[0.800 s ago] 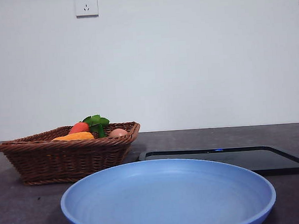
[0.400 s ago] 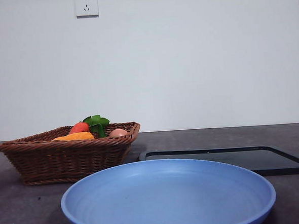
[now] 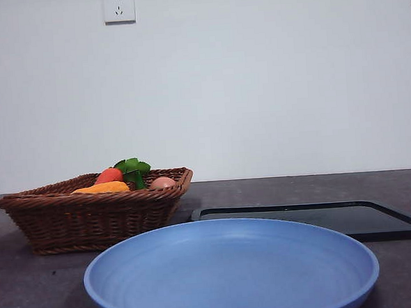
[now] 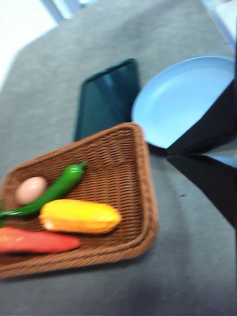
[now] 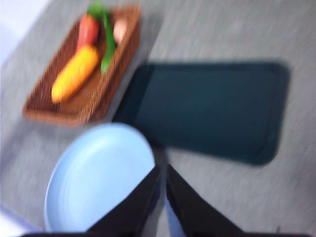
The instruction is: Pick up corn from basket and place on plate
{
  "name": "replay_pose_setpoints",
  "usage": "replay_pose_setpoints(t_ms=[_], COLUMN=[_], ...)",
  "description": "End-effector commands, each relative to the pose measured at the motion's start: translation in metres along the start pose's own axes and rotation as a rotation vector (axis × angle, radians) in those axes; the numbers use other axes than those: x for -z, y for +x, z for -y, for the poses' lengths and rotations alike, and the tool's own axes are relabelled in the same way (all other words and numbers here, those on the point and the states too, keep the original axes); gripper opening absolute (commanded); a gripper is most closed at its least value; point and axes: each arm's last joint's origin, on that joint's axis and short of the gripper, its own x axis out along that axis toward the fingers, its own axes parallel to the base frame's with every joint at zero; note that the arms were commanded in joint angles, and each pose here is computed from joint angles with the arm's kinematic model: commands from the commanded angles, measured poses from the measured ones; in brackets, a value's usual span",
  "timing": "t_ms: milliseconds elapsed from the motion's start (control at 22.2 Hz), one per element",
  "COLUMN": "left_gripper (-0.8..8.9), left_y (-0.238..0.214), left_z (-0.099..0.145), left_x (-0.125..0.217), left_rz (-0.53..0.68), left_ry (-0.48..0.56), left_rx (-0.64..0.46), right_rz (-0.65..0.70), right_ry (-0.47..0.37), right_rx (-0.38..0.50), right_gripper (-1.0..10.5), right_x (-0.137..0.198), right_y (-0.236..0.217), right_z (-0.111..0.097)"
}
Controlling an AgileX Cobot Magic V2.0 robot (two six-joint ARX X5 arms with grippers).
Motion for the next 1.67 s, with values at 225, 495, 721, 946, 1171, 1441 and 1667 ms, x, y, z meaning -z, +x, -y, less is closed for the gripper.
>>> replay_pose_setpoints(t_ms=[225,495,721,946,1171,1441,1667], left_gripper=[0.07,1.08,4.32,4.30,4.30,4.30,4.30], left_y=[0.013,0.015,0.015,0.015,0.015,0.015,0.015], left_z=[0.000,0.000,0.000,0.000,0.000,0.000,0.000], left_x=[0.002,0.000,-0.001,-0.001,-0.002,-0.001,-0.001], left_rz=[-0.149,-0.147,-0.132,-0.132,-0.132,-0.132,-0.132], left_ry=[0.053,0.058,0.051,0.050,0.051,0.047,0.047], left_rx=[0.036,0.040,0.042,0.042,0.042,0.041,0.041], right_rz=[-0.240,-0.269,-0.275,-0.312,-0.427,-0.573,-0.650], right_ry=[-0.062,-0.071,-0.030,0.000,-0.015,0.002,-0.001], right_rx=[-0.059,-0.081,-0.078,-0.075,-0.112,-0.114,-0.119], right_gripper=[0.0,0.3,3.3,3.3,3.1,3.1,2.5], right_x=[-0.004,-0.005,-0.005,-0.006,-0.004,0.009,0.023], right_y=[0.029,0.036,0.038,0.049,0.088,0.143,0.173], right_z=[-0.003,-0.006,-0.005,-0.001,-0.001,0.009,0.014])
